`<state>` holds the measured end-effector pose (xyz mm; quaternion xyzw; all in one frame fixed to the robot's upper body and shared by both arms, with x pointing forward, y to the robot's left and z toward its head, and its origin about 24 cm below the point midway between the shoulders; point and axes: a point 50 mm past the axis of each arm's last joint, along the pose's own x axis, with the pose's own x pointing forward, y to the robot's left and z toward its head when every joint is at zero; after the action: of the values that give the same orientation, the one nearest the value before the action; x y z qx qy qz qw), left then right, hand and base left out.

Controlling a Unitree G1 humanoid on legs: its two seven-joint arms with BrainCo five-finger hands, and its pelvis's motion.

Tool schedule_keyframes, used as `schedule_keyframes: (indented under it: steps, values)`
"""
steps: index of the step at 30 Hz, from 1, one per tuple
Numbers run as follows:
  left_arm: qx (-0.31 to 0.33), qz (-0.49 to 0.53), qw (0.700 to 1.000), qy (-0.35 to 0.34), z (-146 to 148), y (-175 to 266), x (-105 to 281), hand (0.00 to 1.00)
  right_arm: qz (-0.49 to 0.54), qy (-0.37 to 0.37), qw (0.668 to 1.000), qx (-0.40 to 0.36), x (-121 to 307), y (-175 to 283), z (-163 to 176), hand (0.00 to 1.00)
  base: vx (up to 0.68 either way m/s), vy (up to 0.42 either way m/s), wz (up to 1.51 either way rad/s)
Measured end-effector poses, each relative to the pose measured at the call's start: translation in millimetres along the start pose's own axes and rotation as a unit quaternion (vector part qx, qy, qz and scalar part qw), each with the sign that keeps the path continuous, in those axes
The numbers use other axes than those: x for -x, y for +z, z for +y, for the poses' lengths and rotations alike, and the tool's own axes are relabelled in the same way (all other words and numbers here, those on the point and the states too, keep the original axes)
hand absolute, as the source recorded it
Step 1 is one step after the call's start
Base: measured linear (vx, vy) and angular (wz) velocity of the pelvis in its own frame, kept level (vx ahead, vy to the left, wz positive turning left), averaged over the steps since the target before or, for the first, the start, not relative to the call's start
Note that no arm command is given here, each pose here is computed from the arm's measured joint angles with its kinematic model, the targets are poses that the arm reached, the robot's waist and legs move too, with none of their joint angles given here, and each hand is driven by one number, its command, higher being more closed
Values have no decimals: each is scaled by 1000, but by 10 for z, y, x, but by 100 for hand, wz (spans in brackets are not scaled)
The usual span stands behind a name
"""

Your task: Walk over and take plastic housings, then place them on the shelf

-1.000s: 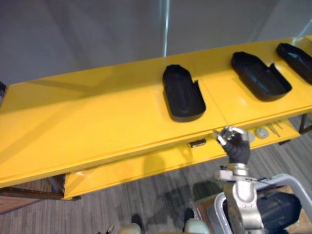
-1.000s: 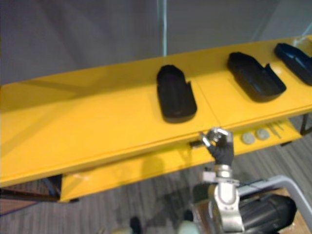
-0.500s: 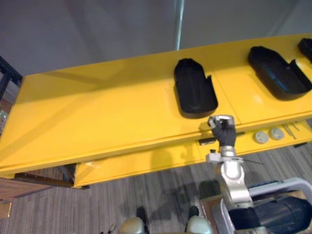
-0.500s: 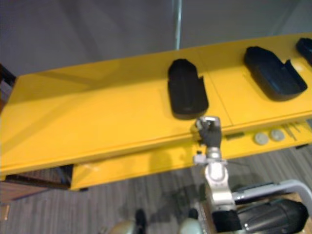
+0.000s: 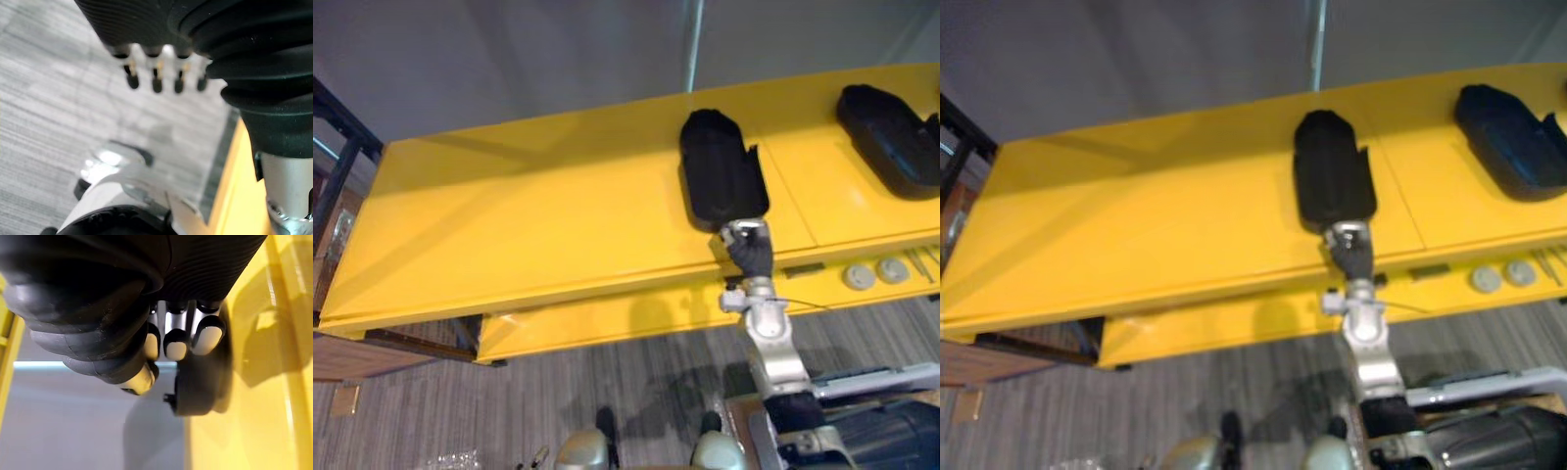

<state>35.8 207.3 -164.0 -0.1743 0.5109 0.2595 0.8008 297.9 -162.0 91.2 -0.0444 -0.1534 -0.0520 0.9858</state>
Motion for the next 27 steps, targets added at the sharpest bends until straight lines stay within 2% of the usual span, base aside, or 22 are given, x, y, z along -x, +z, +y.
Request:
schedule_keyframes:
  steps: [27]
  values:
    - [12,-2,1000,-15,-130,2,-6,0,-17,-80,995,49,-327,118,4,100,-7,7,2]
